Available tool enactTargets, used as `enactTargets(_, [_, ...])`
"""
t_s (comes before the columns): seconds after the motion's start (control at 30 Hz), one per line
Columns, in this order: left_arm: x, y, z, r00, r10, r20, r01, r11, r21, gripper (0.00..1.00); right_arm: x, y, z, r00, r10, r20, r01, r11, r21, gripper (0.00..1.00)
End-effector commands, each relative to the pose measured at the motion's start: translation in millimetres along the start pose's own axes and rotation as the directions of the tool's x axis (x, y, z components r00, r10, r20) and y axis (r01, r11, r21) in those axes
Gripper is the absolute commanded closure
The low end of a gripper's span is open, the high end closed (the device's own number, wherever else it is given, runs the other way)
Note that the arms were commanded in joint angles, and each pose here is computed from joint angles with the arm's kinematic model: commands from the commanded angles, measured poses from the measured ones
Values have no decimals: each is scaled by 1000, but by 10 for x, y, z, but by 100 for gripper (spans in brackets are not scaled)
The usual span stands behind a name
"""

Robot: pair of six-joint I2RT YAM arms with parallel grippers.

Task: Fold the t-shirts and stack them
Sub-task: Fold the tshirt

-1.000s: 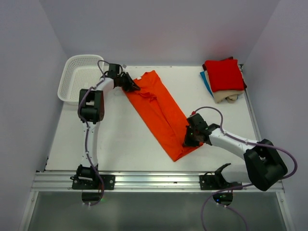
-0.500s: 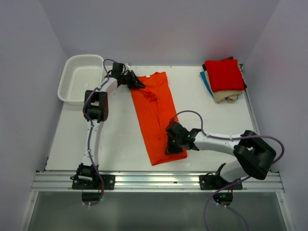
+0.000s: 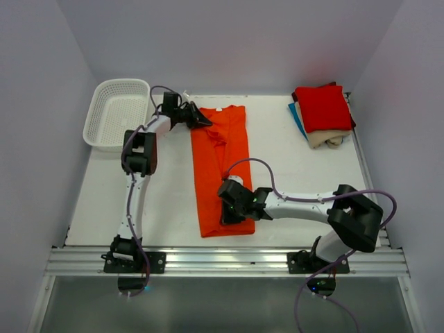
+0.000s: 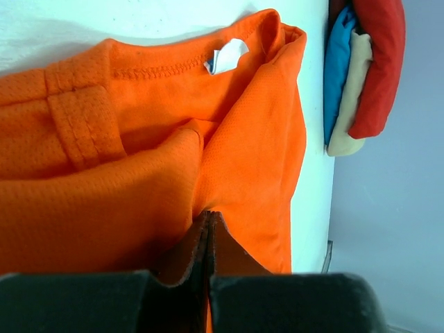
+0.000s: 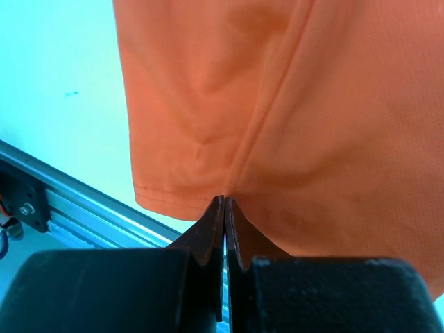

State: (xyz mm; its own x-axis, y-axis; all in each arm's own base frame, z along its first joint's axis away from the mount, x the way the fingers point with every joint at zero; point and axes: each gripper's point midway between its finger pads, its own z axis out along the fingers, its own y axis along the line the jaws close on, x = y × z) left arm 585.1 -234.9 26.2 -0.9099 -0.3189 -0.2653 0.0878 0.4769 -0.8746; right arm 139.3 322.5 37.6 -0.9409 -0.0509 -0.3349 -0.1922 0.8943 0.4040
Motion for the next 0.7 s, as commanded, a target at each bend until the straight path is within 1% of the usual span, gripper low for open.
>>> enactTargets(0.0, [-419, -778, -315, 970, 192, 152, -208, 973, 100, 100, -298, 272, -159, 993, -24, 113, 33, 997, -72, 100])
enactTargets(0.03, [-459, -879, -379, 962, 213, 171, -232, 967, 102, 100, -339, 299, -197, 990, -42, 132, 54, 995, -81, 100])
enactTargets(0.07, [-585, -1151, -556, 941, 256, 221, -284, 952, 109, 100, -401, 369, -274, 986, -48, 158, 66, 992, -109, 100])
enactTargets(0.13, [-692, -1424, -763, 916, 300, 267, -337, 935, 107, 100, -498, 437, -379, 976, -75, 204, 103, 986, -131, 93])
enactTargets(0.17, [-772, -1745, -1003, 891, 331, 312, -378, 920, 103, 100, -575, 515, -496, 968, -78, 240, 118, 980, -160, 88])
enactTargets(0.2, [-792, -1879, -1129, 873, 361, 328, -409, 908, 89, 100, -632, 560, -570, 961, -86, 263, 135, 976, -174, 72])
enactTargets(0.23, [-786, -1996, -1261, 863, 377, 336, -423, 904, 71, 100, -703, 570, -632, 949, -101, 298, 155, 974, -164, 60])
enactTargets(0.27, [-715, -2248, -1538, 856, 385, 345, -419, 907, 27, 97, -721, 553, -695, 946, -107, 307, 161, 975, -155, 54])
enactTargets(0.3, [-638, -2327, -1661, 830, 437, 346, -460, 888, -15, 94, -760, 553, -789, 939, -112, 324, 168, 974, -150, 48])
enactTargets(0.33, [-412, -2173, -1661, 853, 426, 301, -429, 901, -61, 76, -840, 395, -859, 928, -135, 347, 163, 985, -55, 33])
enactTargets(0.37, [-235, -2305, -1954, 831, 462, 310, -433, 887, -162, 70, -862, 314, -905, 925, -145, 351, 157, 988, -6, 26])
enactTargets(0.4, [115, -1900, -1910, 878, 414, 240, -367, 904, -219, 66, -934, 267, -992, 917, -150, 371, 148, 988, 34, 20])
enactTargets(0.43, [346, -1818, -1967, 887, 405, 221, -352, 904, -245, 53, -926, 166, -1016, 916, -163, 366, 144, 986, 79, 12])
enactTargets(0.47, [611, -2025, -2180, 866, 437, 244, -382, 892, -242, 47, -916, -38, -1048, 914, -184, 362, 130, 977, 168, 8])
enactTargets(0.5, [1075, -1532, -2117, 921, 356, 161, -305, 913, -271, 45, -906, -125, -1079, 913, -187, 364, 120, 973, 198, 5])
enactTargets(0.53, [1311, -1640, -2278, 909, 379, 175, -330, 909, -255, 43, -841, -266, -1106, 916, -184, 357, 105, 968, 230, 3])
enactTargets(0.6, [1742, -1376, -2354, 937, 324, 133, -281, 921, -270, 40, -834, -467, -1180, 906, -175, 386, 67, 958, 278, 2])
enactTargets(0.63, [2121, -1056, -2347, 962, 264, 71, -233, 929, -287, 37, -792, -571, -1254, 901, -142, 410, 28, 962, 271, 2])
enactTargets(0.67, [2329, -1085, -2457, 962, 264, 67, -237, 931, -277, 36, -755, -646, -1291, 900, -127, 417, 10, 962, 273, 2])
